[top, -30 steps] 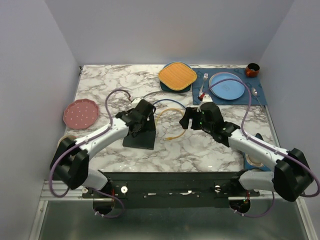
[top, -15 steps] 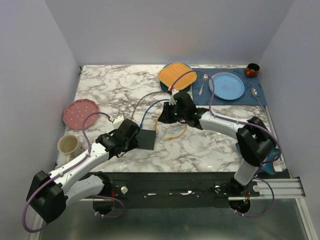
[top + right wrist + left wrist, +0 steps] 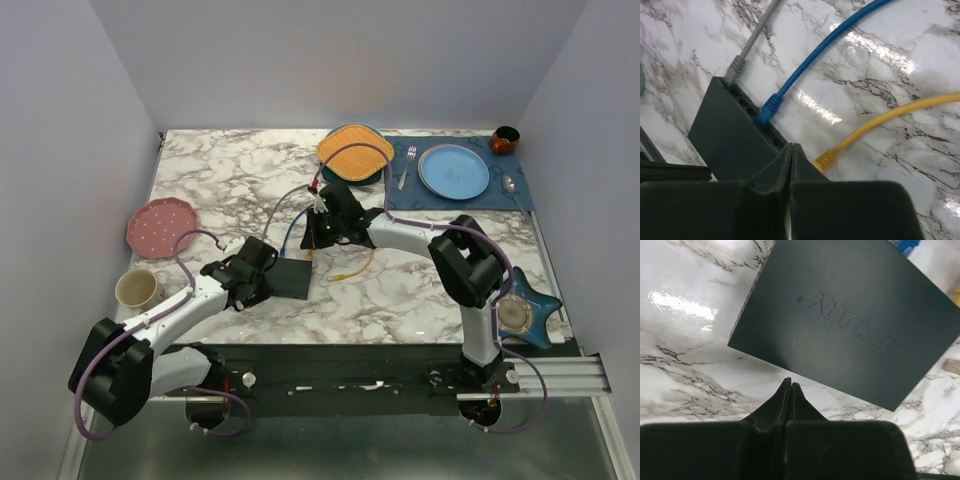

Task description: Pull the plug from the switch port

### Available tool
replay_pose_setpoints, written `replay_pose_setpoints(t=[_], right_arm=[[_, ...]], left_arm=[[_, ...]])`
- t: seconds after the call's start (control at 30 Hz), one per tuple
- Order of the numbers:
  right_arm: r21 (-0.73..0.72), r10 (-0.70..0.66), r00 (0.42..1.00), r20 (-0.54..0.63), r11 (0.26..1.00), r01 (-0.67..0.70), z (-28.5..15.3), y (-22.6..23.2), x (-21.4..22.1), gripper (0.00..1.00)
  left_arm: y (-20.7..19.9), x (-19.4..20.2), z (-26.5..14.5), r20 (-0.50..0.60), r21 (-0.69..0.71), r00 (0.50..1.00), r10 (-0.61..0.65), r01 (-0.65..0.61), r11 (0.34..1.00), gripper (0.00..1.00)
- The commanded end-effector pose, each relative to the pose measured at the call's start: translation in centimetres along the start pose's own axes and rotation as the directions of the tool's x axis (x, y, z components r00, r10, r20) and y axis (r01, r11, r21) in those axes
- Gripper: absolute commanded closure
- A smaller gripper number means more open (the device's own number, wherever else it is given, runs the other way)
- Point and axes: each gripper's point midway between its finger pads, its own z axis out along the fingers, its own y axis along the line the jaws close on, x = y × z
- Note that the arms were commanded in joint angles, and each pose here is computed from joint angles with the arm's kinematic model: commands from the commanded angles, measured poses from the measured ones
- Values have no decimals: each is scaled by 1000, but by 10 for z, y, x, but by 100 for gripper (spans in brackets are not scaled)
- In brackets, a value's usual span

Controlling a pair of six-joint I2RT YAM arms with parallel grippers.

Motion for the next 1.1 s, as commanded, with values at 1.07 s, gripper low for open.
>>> replay_pose_setpoints(t=[1.07], right_arm=[[-131, -10, 992, -124, 991, -7, 7, 81, 34, 97]], left_arm=[[-62, -124, 54, -25, -1, 998, -54, 54, 999, 100]])
